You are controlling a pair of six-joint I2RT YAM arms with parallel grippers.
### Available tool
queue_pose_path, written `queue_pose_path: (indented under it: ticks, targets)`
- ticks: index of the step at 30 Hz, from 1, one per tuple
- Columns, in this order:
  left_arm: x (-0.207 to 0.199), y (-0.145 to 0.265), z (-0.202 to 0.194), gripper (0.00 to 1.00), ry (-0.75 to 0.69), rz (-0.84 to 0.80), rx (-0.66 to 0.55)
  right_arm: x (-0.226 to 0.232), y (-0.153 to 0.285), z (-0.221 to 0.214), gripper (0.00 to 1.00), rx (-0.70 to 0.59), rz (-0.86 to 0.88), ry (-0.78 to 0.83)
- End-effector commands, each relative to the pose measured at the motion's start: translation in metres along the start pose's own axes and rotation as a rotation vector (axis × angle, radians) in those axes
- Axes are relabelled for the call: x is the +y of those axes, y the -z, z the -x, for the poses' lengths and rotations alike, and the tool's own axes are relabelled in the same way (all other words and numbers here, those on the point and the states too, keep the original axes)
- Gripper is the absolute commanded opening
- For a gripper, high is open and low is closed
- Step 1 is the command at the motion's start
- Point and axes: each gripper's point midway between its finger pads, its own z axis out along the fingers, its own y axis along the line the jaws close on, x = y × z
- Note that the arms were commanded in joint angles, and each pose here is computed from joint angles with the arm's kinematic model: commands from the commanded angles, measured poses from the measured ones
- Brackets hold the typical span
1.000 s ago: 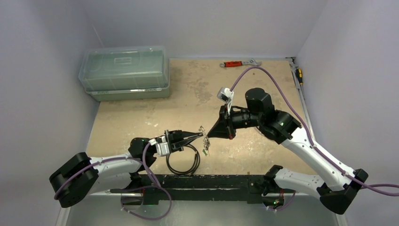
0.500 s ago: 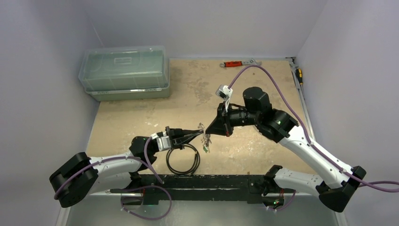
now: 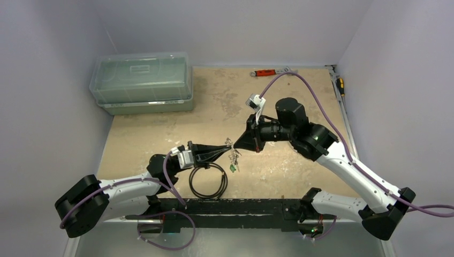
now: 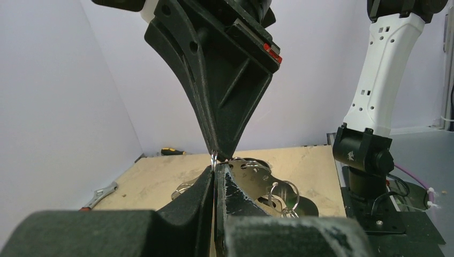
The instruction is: Put the keys on the keyring
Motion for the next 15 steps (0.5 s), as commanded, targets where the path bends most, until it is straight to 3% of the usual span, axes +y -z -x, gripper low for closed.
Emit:
queue_pose_path:
  ticks: [1,15]
  targets:
    - [0.0036,-0.0104,0.0287,0.0,-0.016,0.002,-0.083,0.0099,0.0041,0.0283,0.0,-0.08,0.008,0.037]
    - [0.0098,-0.009,0.0243,0.0,-0.018,0.037,-0.064,0.0151,0.0095,0.0323,0.0,-0.087,0.014,0.045]
